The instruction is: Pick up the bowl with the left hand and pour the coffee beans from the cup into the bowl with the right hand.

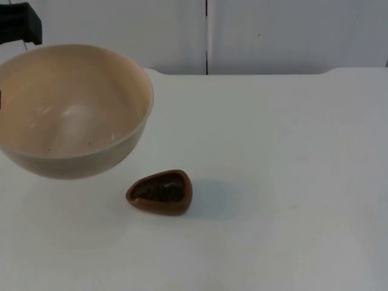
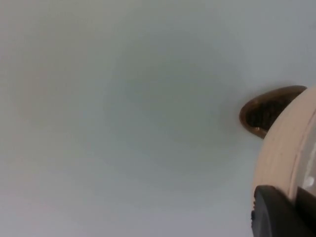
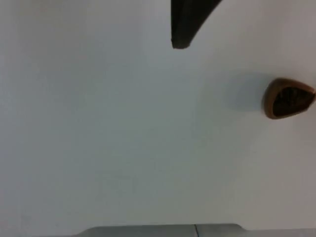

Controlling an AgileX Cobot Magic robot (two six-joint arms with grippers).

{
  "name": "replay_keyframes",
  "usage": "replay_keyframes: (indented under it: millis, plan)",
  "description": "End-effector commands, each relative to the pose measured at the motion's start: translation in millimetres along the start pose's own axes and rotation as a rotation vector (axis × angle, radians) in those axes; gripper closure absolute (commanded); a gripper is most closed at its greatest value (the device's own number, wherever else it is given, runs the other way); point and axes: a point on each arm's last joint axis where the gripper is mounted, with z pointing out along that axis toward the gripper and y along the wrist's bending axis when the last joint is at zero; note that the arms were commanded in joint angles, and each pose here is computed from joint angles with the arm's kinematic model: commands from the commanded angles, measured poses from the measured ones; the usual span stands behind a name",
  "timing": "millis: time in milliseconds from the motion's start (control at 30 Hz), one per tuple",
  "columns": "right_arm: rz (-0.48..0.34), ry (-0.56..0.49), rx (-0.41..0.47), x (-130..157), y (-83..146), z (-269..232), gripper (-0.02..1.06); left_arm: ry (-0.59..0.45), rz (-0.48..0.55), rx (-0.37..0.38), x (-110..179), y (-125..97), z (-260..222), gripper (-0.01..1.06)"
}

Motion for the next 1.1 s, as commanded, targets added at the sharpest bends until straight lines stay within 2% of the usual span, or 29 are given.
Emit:
replay_keyframes:
  millis: [0, 200, 533, 633, 900, 967, 1033, 1067]
  plan:
    - [0.004, -0.006, 0.0, -12.9, -0.8, 5.8, -0.01, -0.012, -0.009, 0.006, 0.4, 1.0, -2.3, 1.05]
    - [0.013, 0.07, 0.002, -54.4, -4.3, 29.3, -0.01, 0.0, -0.021, 0.023, 1.4, -0.5, -2.3, 1.05]
    - [0.003, 0.158, 0.001, -99.7, -10.7, 70.1, 0.0, -0.004, -0.023, 0.027, 1.0, -0.8, -2.3, 1.05]
    - [-0.017, 0.176, -0.006, -105.5, -12.0, 80.2, 0.0, -0.004, -0.023, 0.027, 1.0, -0.8, -2.3, 1.05]
    - [-0.003, 0.266, -0.046, -107.9, -9.4, 110.2, 0.0, -0.004, -0.023, 0.027, 1.0, -0.8, -2.3, 1.05]
    - [-0.034, 0.304, -0.083, -105.0, 0.7, 121.7, 0.01, -0.004, -0.023, 0.027, 1.0, -0.8, -2.3, 1.05]
    - [-0.086, 0.342, -0.145, -100.3, 21.0, 139.3, 0.01, -0.004, -0.023, 0.027, 1.0, -0.8, -2.3, 1.05]
    - [-0.086, 0.342, -0.145, -100.3, 21.0, 139.3, 0.01, -0.004, -0.023, 0.027, 1.0, -0.8, -2.3, 1.05]
